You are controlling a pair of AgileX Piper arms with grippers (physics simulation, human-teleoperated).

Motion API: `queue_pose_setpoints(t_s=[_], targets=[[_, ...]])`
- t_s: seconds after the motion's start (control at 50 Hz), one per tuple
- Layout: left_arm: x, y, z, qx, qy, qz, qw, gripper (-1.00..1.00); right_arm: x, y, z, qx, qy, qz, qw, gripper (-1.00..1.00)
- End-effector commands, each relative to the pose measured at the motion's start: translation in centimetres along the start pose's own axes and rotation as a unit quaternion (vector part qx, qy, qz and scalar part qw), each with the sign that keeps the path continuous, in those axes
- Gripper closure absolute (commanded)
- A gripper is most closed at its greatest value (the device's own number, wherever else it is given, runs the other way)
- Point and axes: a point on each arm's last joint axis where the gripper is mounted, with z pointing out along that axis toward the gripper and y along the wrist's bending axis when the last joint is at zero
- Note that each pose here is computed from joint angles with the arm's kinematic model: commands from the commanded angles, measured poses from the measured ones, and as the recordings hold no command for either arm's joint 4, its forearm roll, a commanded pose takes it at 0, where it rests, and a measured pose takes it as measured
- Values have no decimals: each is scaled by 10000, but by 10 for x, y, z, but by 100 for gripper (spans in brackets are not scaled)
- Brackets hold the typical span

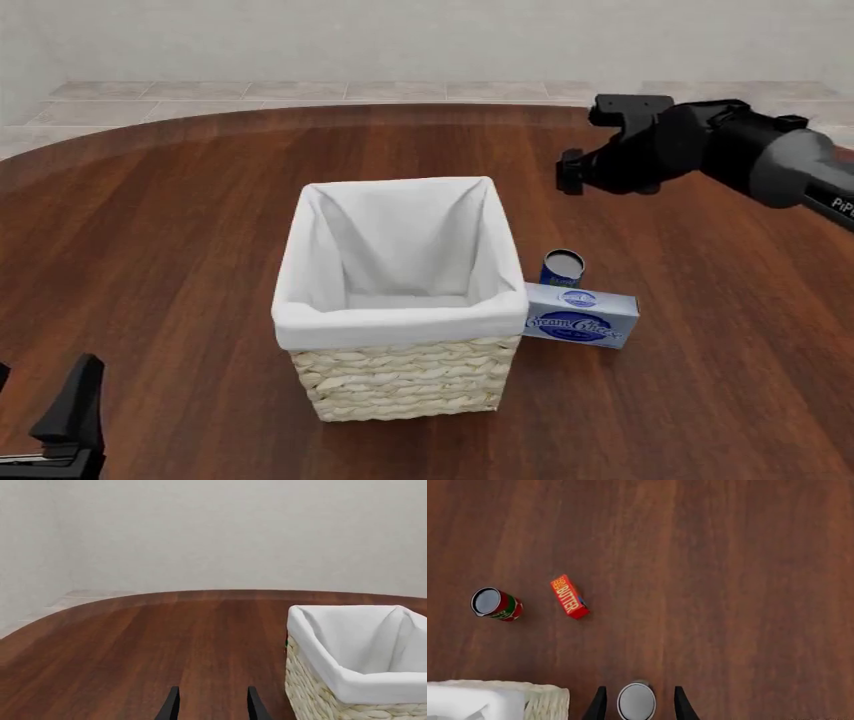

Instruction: Pick up the alphabet soup and put it in the basket.

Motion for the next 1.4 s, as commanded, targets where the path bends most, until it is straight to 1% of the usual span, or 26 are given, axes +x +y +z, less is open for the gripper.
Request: queue_pose_setpoints(t_s=[0.02,0.12,0.28,0.6,1.24,1.4], targets=[[0,0,0,-2,3,-4,10000,-100,7,0,9,3,110,1,9999,-100],[0,0,0,-2,1,-6,10000,-100,9,1,11,1,131,0,9999,-100],[0,0,0,1,4,-12,10000,-100,18,1,20,3,234,1,9997,-100],[0,0,0,6,5,-9,10000,-100,30,2,31,-2,357,1,9994,-100],[0,0,0,20,20,-7,10000,-100,44,-1,52,33,557,26,9984,-100],[0,0,0,23,26,-6,10000,-100,47,2,55,9,608,44,9981,-100]])
